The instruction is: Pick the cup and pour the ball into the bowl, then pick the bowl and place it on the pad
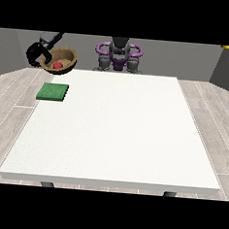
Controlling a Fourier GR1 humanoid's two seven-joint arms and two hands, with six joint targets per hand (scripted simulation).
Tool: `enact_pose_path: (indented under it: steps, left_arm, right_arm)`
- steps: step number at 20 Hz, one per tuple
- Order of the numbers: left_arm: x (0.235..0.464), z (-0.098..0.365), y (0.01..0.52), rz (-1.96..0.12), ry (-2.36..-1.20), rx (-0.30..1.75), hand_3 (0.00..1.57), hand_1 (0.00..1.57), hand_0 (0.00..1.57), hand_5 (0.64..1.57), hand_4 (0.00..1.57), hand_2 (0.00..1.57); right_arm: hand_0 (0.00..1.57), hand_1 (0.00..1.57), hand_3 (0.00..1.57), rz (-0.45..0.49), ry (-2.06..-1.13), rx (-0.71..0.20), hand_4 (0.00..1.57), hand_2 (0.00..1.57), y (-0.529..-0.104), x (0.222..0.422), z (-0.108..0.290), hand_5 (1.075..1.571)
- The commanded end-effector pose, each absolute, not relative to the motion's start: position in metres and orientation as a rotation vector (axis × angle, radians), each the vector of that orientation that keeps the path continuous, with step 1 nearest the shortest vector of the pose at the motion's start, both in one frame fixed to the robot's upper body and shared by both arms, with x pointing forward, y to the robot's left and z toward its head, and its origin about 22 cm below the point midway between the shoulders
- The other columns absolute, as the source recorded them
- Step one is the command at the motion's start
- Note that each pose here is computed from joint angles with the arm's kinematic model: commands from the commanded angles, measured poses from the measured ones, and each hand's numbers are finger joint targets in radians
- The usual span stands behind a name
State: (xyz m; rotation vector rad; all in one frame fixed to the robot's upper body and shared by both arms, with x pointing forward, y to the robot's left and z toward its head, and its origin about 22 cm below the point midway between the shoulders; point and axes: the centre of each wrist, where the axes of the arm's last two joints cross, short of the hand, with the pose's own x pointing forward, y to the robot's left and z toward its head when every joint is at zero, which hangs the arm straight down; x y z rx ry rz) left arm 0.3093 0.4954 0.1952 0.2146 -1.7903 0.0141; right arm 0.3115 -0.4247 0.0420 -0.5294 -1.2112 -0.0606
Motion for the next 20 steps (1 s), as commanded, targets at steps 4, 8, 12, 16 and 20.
enact_pose_path:
  steps: [4,8,12,16,20]
  left_arm:
    - [0.305,0.196,0.499,0.009,-1.864,0.199,0.00,0.00,0.00,1.546,1.20,0.00]
    - [0.303,0.204,0.508,0.001,-1.883,0.212,0.00,0.00,0.00,1.555,1.21,0.00]
    - [0.305,0.224,0.500,-0.041,-1.966,0.189,0.00,0.00,0.00,1.553,1.21,0.00]
    - [0.313,0.205,0.488,-0.031,-1.921,0.215,0.00,0.00,0.00,1.556,1.21,0.00]
    - [0.305,0.207,0.502,-0.033,-1.913,0.200,0.00,0.00,0.00,1.557,1.20,0.00]
  right_arm:
    - [1.57,1.57,0.38,-0.105,-1.263,-0.532,1.12,1.57,-0.479,0.304,0.074,1.568]
    - [1.57,1.57,0.38,-0.128,-1.282,-0.532,1.12,1.57,-0.470,0.320,0.087,1.568]
    - [1.57,1.57,0.45,-0.249,-1.319,-0.520,1.07,1.57,-0.491,0.315,0.083,1.566]
    - [1.57,1.57,0.45,-0.236,-1.299,-0.448,1.04,1.57,-0.441,0.337,0.051,1.570]
    - [1.57,1.57,0.55,-0.250,-1.281,-0.434,1.02,1.57,-0.448,0.332,0.044,1.571]
